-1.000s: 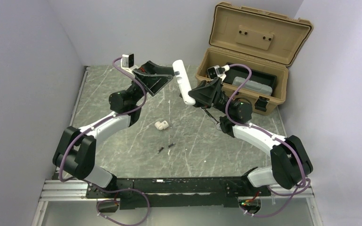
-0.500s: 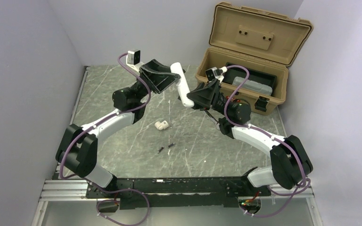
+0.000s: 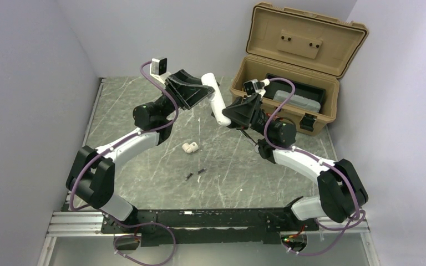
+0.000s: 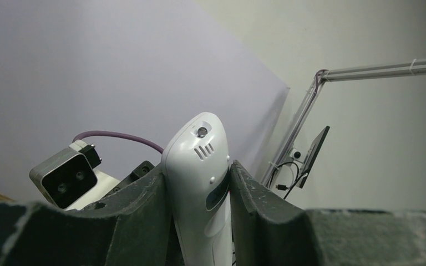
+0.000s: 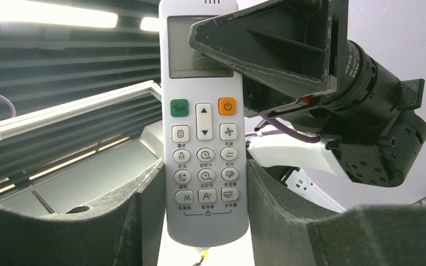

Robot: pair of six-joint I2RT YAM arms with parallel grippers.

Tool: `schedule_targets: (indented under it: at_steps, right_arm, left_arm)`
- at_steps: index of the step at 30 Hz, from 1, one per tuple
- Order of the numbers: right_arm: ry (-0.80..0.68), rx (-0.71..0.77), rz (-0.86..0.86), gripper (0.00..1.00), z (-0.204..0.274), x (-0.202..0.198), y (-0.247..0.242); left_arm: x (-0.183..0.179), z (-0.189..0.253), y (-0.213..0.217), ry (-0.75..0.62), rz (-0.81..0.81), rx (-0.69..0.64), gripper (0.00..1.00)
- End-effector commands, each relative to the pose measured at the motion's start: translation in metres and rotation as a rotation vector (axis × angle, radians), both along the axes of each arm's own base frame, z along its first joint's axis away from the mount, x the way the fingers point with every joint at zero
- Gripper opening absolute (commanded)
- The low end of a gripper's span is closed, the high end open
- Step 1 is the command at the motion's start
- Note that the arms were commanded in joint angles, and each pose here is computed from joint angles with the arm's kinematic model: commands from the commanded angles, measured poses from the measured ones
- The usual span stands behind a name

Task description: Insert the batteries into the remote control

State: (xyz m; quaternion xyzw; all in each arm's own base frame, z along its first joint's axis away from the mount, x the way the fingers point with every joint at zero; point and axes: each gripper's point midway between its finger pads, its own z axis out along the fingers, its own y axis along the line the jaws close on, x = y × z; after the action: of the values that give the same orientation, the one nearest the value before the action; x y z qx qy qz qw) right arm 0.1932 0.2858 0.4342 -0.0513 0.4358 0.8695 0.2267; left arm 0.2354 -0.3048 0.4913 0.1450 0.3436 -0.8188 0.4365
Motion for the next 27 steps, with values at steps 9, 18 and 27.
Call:
schedule_targets:
  at_steps: [9, 18, 27]
  right_arm:
    - [-0.242, 0.078, -0.118, 0.90, 0.014, -0.004, -0.024]
    - [-0.268, -0.078, -0.280, 1.00, -0.015, 0.027, -0.045]
    - [-0.249, -0.622, -0.594, 1.00, -0.099, 0.070, -0.065]
  left_arm:
    - [-0.050, 0.015, 0.017, -0.186, -0.040, -0.065, 0.00]
    - [-0.042, -0.008, 0.012, -0.123, -0.045, -0.024, 0.00]
    - [-0.020, -0.100, 0.004, -0.008, -0.018, 0.178, 0.00]
